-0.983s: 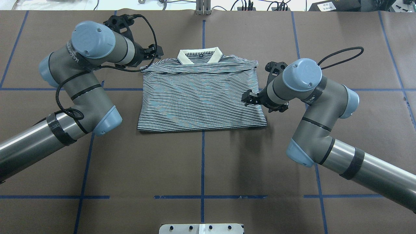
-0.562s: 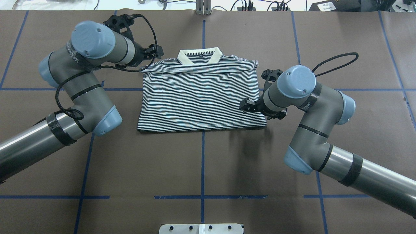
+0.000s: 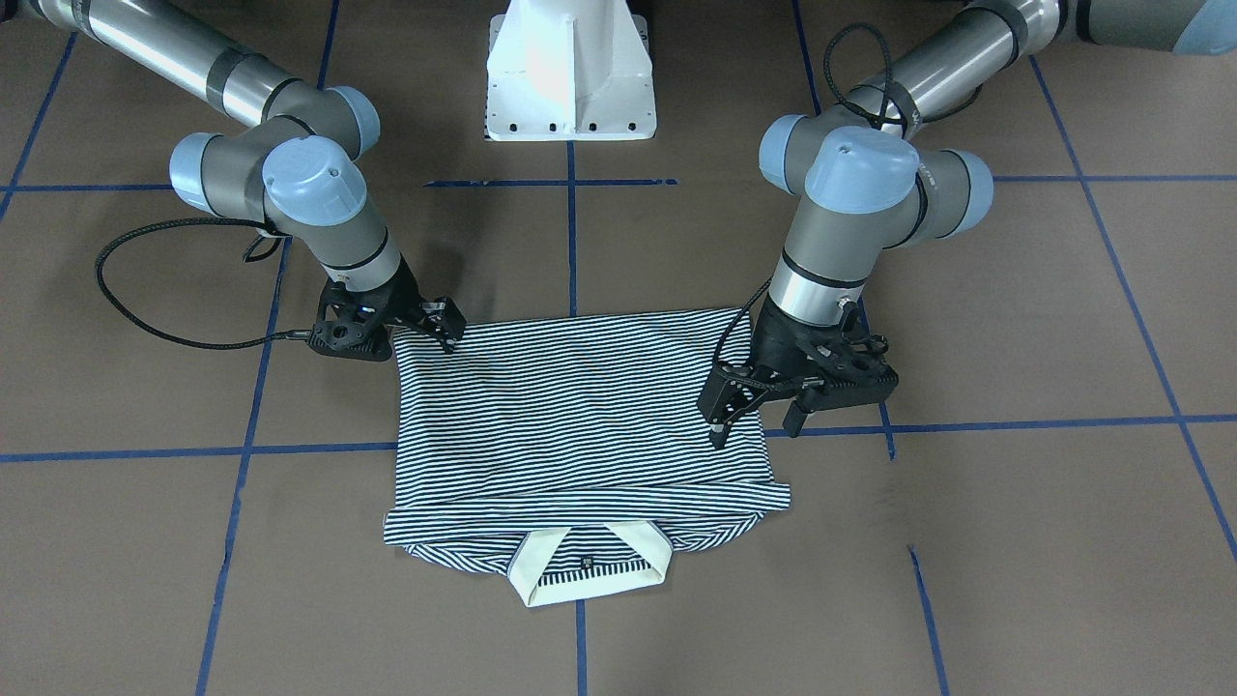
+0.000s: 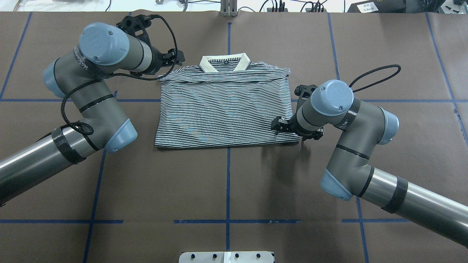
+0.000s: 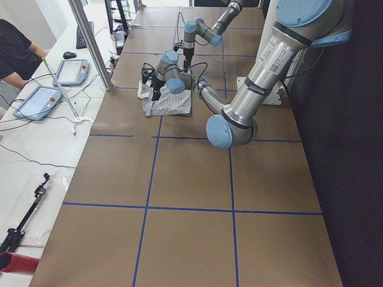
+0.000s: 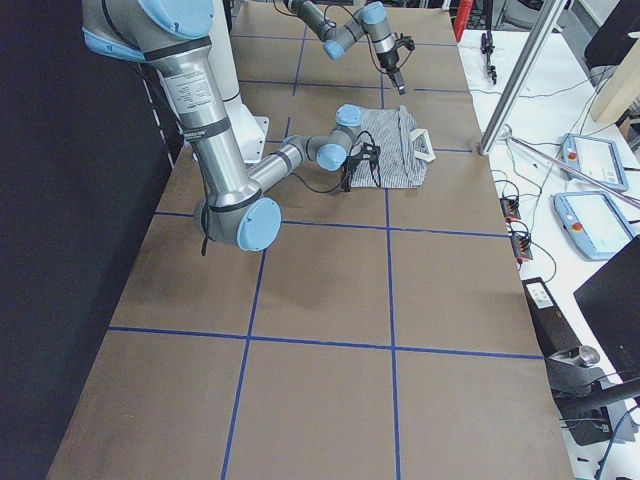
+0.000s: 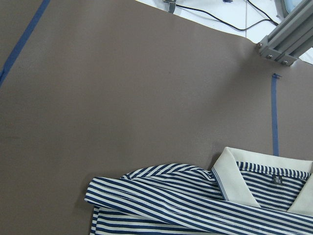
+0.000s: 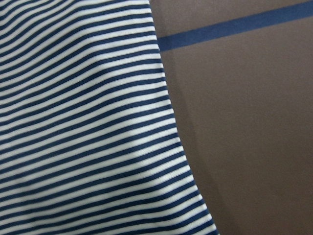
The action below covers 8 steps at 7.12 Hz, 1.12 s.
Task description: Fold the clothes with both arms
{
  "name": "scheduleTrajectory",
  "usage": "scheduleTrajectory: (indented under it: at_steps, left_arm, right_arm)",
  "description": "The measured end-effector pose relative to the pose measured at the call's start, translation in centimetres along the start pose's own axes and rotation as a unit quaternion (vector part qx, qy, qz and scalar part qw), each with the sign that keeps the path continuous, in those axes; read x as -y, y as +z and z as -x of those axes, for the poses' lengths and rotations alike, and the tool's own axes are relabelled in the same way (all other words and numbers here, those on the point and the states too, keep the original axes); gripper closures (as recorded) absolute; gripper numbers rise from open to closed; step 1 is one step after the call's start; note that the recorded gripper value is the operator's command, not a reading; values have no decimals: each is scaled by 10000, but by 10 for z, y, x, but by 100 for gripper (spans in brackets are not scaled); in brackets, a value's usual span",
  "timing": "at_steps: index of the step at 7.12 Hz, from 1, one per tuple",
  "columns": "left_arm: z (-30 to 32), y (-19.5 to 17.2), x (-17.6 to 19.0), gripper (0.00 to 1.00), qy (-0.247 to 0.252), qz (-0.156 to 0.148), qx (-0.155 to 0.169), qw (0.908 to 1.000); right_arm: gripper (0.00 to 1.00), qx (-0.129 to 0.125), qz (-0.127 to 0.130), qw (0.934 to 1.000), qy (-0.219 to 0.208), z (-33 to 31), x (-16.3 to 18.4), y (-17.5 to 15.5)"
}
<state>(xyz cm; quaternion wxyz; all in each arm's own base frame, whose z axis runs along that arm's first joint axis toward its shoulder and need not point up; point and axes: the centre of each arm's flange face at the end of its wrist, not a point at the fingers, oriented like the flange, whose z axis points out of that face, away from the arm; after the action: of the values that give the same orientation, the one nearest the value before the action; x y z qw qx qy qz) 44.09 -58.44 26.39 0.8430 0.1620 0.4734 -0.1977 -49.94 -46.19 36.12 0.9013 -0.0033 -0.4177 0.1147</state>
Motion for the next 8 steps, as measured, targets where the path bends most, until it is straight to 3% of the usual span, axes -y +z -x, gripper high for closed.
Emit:
scheduleTrajectory:
  at_steps: [1,6,8]
  left_arm:
    - [1,0,0,0,0,0,1,10000]
    - [1,1,-2,0,0,12,6,10000]
    - [-1,1,-3,0,-64,17,-14,10000]
  right_arm:
    - [100,6,-3,10000,-7,1,0,-1]
    - [100,-23,78,9999,77,-3,9,-13]
    - [100,-64,126,9998,104,-8,-1,-35]
